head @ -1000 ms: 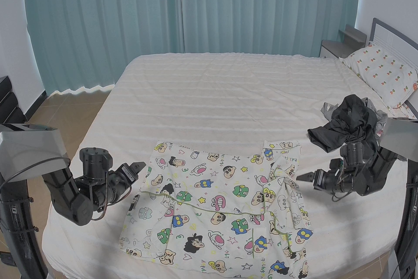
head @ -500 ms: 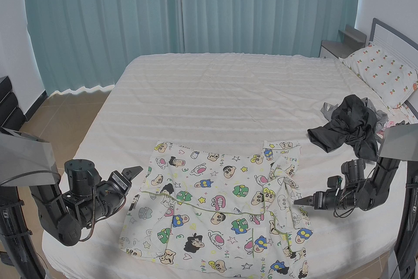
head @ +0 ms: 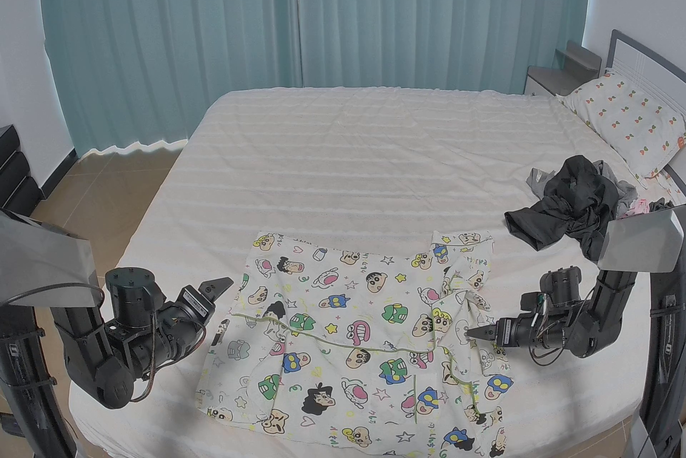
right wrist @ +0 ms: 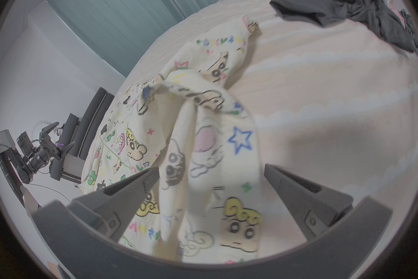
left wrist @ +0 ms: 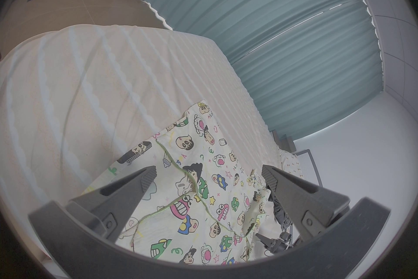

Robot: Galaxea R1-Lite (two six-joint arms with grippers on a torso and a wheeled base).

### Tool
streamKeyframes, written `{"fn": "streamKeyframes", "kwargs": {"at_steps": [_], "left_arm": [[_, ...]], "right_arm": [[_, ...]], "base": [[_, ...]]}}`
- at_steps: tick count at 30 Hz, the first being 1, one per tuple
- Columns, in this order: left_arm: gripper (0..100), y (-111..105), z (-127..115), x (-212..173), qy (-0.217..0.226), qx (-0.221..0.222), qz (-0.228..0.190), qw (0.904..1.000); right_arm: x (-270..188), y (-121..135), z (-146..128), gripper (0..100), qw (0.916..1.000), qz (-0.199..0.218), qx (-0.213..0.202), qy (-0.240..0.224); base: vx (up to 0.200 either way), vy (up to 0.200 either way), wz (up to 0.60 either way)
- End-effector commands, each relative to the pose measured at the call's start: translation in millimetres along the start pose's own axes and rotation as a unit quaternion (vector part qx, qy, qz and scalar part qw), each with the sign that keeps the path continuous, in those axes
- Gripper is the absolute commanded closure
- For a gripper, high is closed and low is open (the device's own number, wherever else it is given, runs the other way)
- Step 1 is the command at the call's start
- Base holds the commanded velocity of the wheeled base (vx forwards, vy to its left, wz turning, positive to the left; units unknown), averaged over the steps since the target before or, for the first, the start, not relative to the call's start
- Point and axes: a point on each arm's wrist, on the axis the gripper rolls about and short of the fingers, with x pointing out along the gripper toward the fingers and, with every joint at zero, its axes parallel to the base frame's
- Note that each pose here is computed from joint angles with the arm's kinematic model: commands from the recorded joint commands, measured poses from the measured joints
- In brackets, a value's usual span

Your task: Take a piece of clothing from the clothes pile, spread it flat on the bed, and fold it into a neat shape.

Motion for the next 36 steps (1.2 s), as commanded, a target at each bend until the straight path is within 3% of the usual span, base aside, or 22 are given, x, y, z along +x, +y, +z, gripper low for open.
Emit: {"fn": "streamKeyframes", "kwargs": {"at_steps": [1,13,17,26,36], "left_arm": [[0,2,-1,1,0.002,0.000,0.004,1.0000],[0,3,-2,2,0.004,-0.001,0.007,1.0000],[0,3,-2,2,0.004,0.000,0.007,1.0000],[0,9,-6,5,0.010,0.004,0.020,0.9997],[0,16,-12,10,0.022,0.005,0.034,0.9992]], "right_arm": [[12,1,-8,100,1.0000,0.005,0.008,0.003],[3,-6,-11,100,0.9992,0.004,0.035,-0.020],[-7,-10,-9,100,0.9978,0.005,0.032,-0.057],[-45,-24,6,100,0.9909,-0.038,0.036,-0.124],[-58,-41,6,100,0.9892,-0.069,0.017,-0.128]], "base": [[0.000,0.000,0.00],[0.000,0.000,0.00],[0.000,0.000,0.00],[0.000,0.000,0.00],[0.000,0.000,0.00]]}}
